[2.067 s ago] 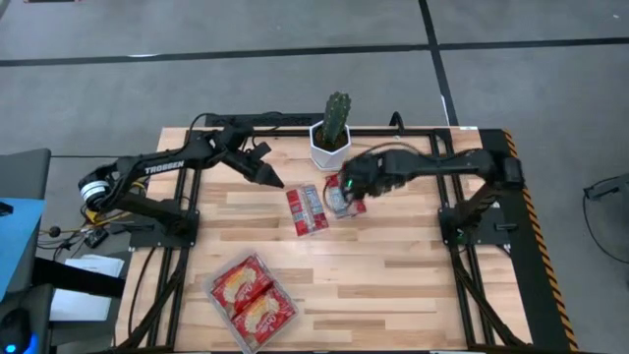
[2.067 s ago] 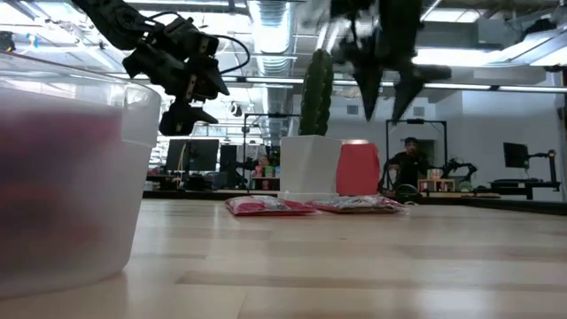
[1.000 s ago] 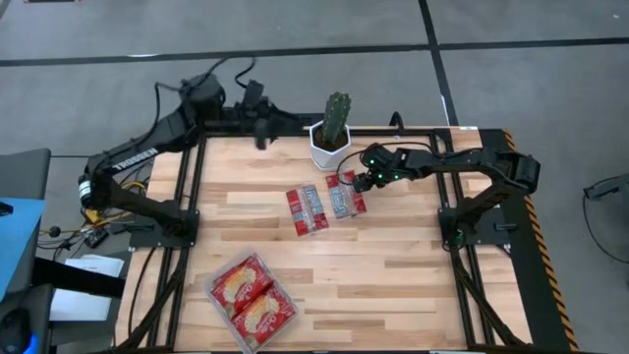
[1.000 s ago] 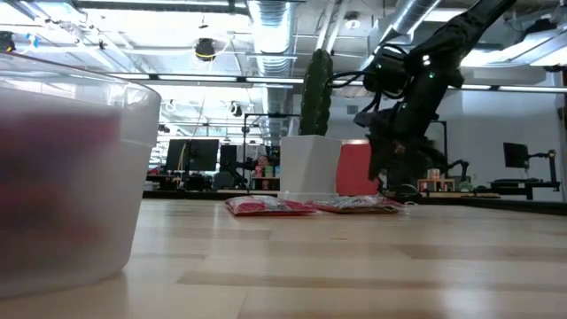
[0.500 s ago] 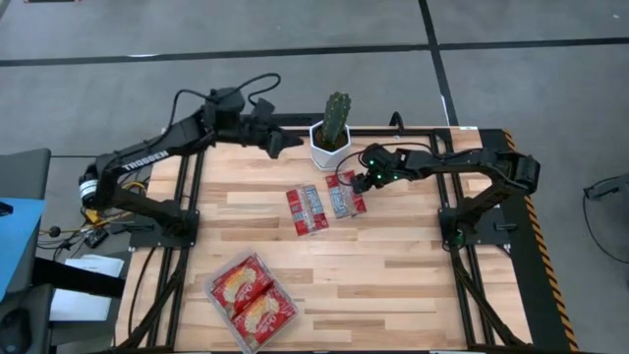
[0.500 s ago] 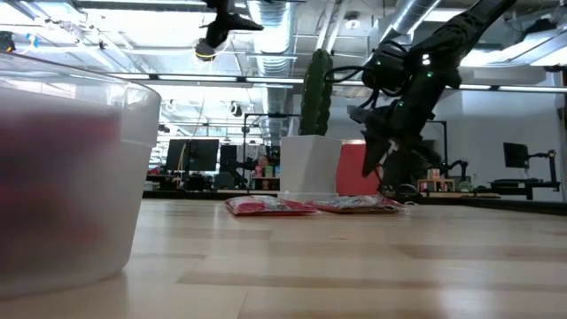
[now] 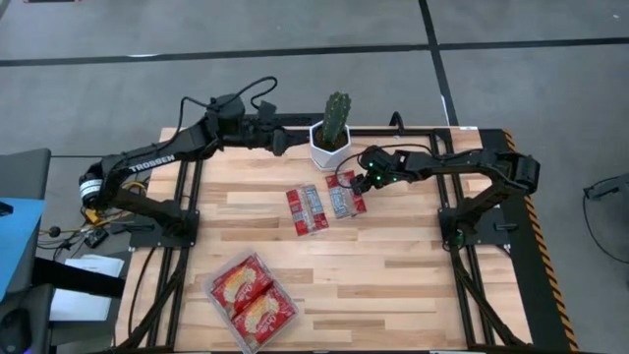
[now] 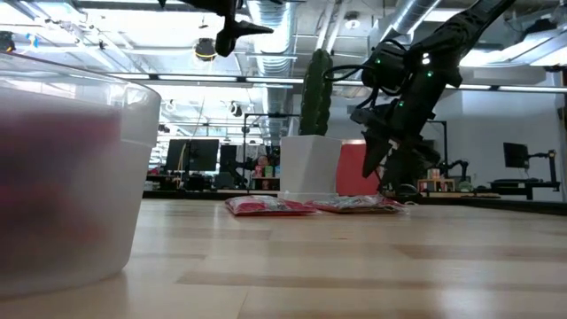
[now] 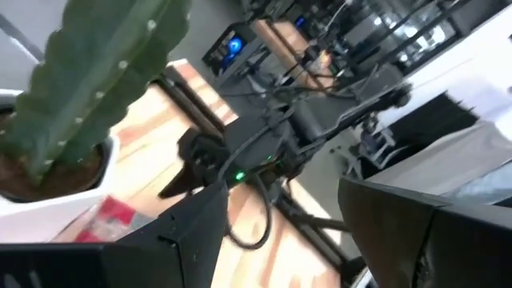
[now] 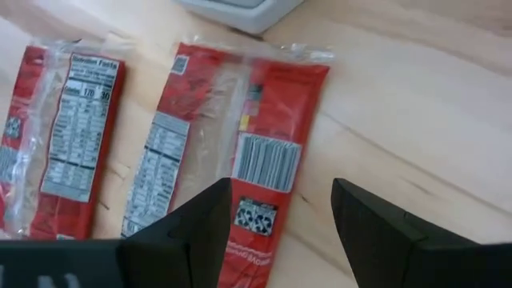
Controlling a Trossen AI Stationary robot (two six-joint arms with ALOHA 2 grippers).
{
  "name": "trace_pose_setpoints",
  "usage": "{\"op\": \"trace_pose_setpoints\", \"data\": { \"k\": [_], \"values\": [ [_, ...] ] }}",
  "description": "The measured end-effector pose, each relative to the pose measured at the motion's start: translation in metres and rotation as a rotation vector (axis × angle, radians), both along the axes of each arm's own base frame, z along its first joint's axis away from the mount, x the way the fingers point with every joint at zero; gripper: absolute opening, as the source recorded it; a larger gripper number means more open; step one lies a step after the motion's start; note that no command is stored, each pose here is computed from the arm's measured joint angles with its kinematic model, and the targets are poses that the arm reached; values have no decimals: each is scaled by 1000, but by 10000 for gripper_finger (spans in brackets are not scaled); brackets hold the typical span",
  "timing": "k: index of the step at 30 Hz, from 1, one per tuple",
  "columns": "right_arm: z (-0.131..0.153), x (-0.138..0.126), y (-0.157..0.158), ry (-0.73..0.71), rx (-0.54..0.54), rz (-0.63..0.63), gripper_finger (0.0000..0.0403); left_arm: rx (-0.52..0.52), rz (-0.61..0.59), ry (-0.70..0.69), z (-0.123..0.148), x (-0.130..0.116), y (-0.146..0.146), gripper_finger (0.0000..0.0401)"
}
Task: Sort popcorn bags into baskets
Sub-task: Put the right red popcorn bag into the transparent bin
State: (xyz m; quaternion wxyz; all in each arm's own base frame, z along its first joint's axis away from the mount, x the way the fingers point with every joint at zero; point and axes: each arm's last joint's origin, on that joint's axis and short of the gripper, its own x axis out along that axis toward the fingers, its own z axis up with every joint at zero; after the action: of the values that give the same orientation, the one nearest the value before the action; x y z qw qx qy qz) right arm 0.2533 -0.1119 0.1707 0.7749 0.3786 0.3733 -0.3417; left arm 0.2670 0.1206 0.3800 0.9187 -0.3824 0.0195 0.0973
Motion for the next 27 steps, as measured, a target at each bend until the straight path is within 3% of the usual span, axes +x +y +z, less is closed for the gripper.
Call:
{"op": "trace_pose_setpoints", "data": {
  "k": [4, 15, 22, 27],
  "values": [
    [0, 2, 6, 1, 6, 26, 240, 0, 0, -82, 8, -1, 4, 229],
    [-13, -6, 11, 56, 22, 45, 240, 130, -27, -199, 22, -6, 11, 229],
    [-19, -7, 12, -9, 30, 40, 240, 39, -86, -296, 40, -11, 13, 229],
    [-22, -8, 11, -16, -2, 30, 240, 32, -75, -321, 49, -16, 18, 229]
  ]
}}
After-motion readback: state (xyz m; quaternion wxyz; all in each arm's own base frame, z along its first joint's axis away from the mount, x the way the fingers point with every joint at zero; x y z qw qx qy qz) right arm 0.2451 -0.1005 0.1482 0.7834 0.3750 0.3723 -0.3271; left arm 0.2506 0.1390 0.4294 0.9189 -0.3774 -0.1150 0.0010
